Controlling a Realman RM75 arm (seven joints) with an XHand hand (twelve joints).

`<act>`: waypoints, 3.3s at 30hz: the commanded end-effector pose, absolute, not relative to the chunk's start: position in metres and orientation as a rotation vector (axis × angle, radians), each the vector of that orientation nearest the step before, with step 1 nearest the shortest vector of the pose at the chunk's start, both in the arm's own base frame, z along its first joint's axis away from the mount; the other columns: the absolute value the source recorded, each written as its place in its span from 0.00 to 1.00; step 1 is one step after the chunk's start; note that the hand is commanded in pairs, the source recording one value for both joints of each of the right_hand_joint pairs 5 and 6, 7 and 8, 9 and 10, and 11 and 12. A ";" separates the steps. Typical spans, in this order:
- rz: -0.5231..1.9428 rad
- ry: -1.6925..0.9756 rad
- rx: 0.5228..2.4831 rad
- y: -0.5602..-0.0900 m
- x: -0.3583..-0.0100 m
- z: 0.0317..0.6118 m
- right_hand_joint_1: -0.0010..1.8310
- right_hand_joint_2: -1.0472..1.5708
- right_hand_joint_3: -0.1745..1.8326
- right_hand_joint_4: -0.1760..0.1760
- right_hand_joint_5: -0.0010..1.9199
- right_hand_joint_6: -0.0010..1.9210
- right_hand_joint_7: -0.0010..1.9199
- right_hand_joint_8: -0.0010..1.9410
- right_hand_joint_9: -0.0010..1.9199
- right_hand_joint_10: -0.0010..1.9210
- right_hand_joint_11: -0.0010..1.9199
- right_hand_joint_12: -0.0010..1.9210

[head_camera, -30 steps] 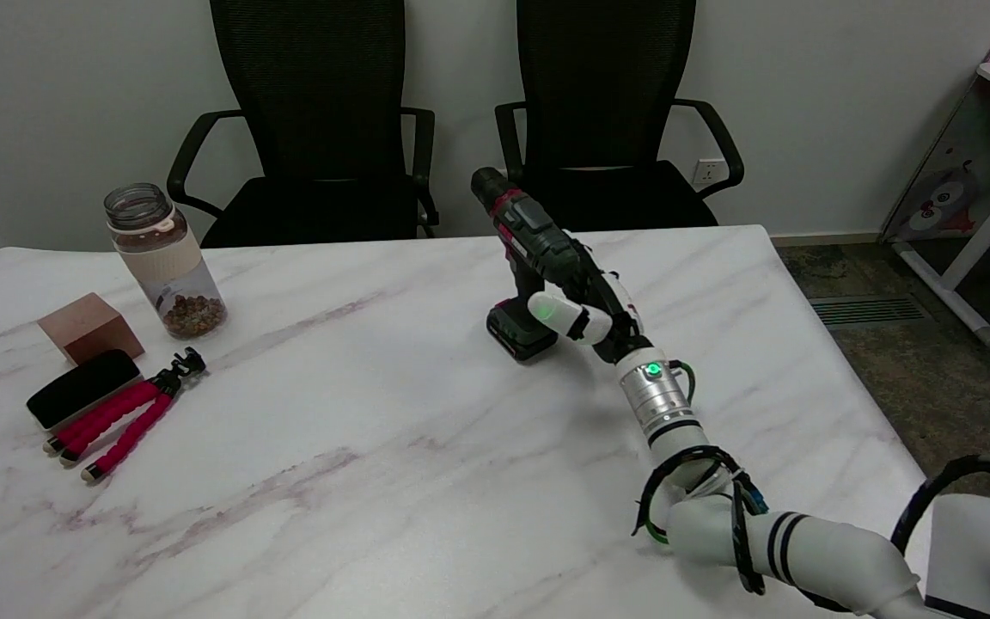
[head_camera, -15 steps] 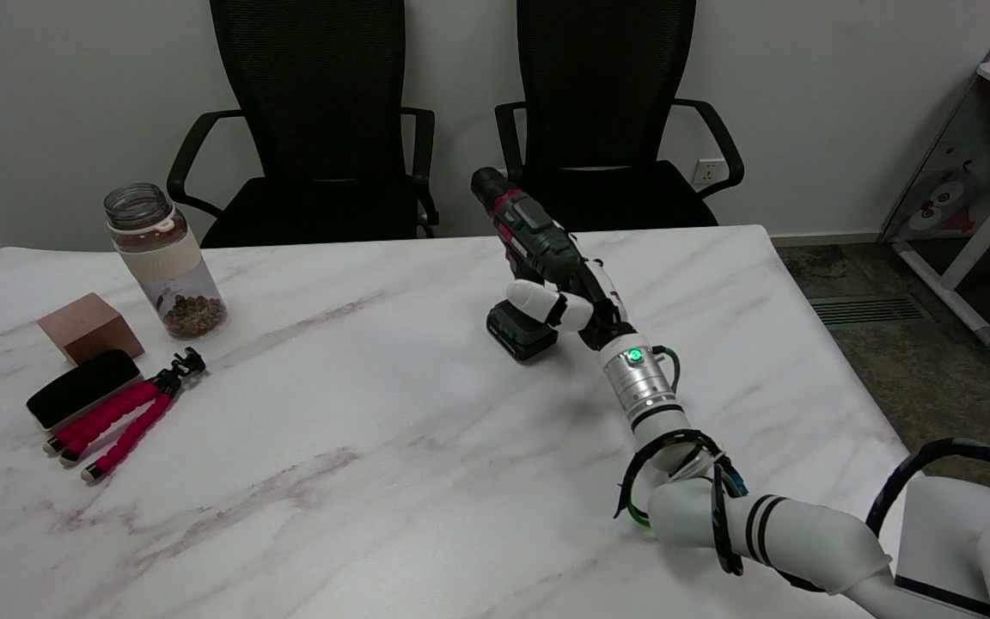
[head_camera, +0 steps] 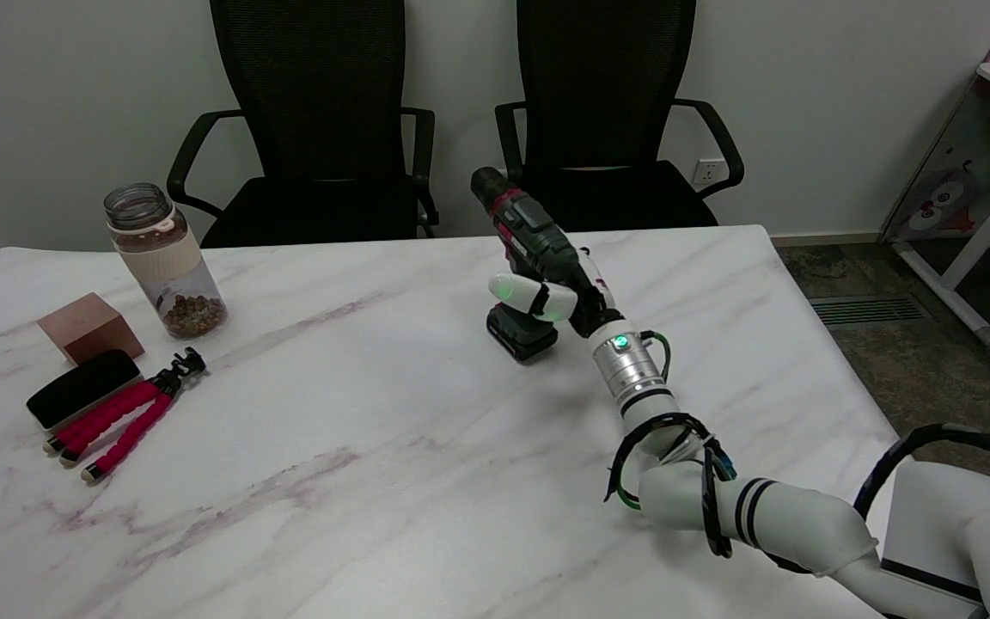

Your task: Pick up the power screwdriver.

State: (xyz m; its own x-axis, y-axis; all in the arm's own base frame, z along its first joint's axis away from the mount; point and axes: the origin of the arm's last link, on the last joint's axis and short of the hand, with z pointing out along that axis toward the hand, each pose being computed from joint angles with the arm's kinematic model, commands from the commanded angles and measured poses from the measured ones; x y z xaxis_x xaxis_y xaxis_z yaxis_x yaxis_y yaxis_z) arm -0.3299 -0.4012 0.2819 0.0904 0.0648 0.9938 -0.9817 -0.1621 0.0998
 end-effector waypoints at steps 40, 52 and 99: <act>1.212 -1.000 1.337 -0.414 -0.326 0.279 0.53 0.63 0.43 0.20 0.01 0.01 0.01 0.01 0.36 0.36 0.69 0.69; 1.252 -1.013 1.349 -0.413 -0.318 0.276 0.56 0.61 0.55 0.21 0.04 0.04 0.04 0.04 0.31 0.31 0.40 0.40; 1.402 -1.238 1.227 -0.391 -0.337 0.280 0.54 0.56 0.56 0.35 0.04 0.04 0.04 0.04 0.31 0.31 0.49 0.49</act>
